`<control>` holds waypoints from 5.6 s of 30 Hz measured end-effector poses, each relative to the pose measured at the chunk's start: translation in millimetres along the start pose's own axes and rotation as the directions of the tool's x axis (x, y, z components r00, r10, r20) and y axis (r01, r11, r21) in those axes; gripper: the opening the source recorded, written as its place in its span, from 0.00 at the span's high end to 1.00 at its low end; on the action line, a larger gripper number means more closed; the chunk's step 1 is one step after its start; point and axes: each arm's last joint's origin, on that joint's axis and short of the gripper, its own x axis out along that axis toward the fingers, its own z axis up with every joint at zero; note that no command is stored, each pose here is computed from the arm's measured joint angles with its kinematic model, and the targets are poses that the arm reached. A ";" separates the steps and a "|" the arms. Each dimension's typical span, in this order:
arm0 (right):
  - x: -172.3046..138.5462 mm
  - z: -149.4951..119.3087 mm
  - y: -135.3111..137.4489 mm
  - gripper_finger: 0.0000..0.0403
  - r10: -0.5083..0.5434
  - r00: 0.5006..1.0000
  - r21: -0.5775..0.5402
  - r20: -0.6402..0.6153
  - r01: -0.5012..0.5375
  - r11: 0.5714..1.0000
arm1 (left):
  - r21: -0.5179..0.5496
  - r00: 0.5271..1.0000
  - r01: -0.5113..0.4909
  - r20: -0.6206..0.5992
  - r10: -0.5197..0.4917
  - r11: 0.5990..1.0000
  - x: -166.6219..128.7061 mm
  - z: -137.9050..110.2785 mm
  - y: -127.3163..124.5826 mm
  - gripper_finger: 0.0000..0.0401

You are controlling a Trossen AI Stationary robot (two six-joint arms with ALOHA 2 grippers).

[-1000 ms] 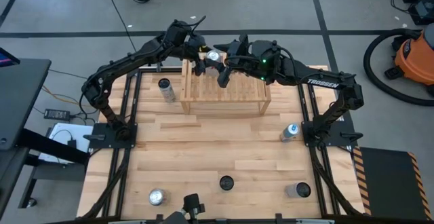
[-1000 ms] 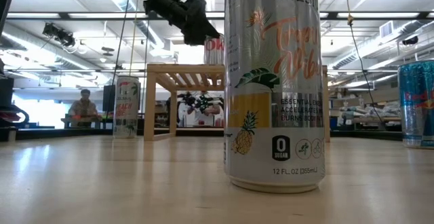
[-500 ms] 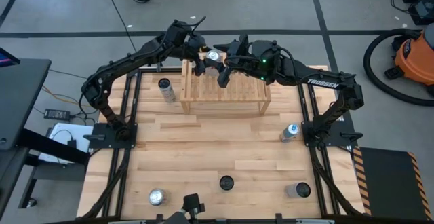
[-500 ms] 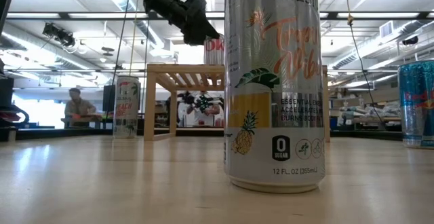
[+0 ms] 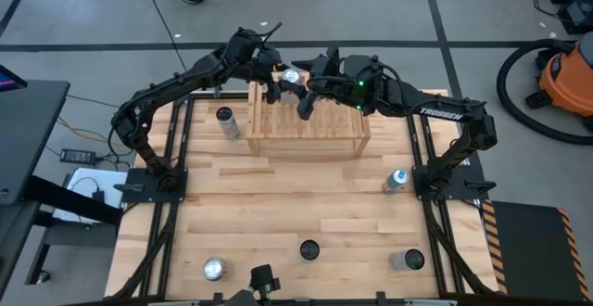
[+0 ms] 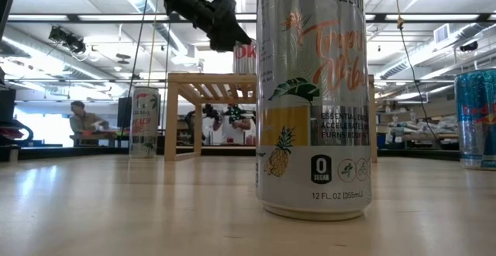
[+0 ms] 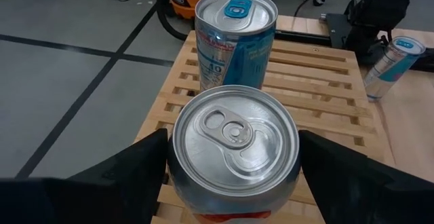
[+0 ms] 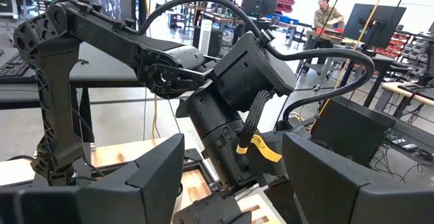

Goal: Place canned beverage on shelf
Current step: Put the right silver soda can on the shelf, then put the left white pink soda can on the shelf

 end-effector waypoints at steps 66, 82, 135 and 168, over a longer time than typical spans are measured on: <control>-1.6 -9.1 5.7 0.36 0.049 0.995 -0.029 -0.091 -0.051 0.998 | -0.110 0.996 -0.068 -0.062 0.061 0.992 -100.0 18.1 -39.6 0.07; -17.8 -22.6 27.2 0.36 0.120 0.955 -0.063 -0.272 -0.142 0.988 | -0.230 0.963 -0.100 -0.268 0.035 0.968 -103.1 -2.1 -43.2 0.07; -60.9 -43.0 75.3 0.36 0.302 0.784 -0.020 -0.543 -0.371 0.928 | -0.201 0.655 -0.429 -0.740 0.150 0.881 -69.8 -135.6 -27.9 0.07; -60.6 -42.7 75.5 0.36 0.303 0.785 -0.019 -0.540 -0.371 0.928 | -0.184 0.640 -0.414 -0.755 0.142 0.892 -67.5 -145.8 -29.9 0.35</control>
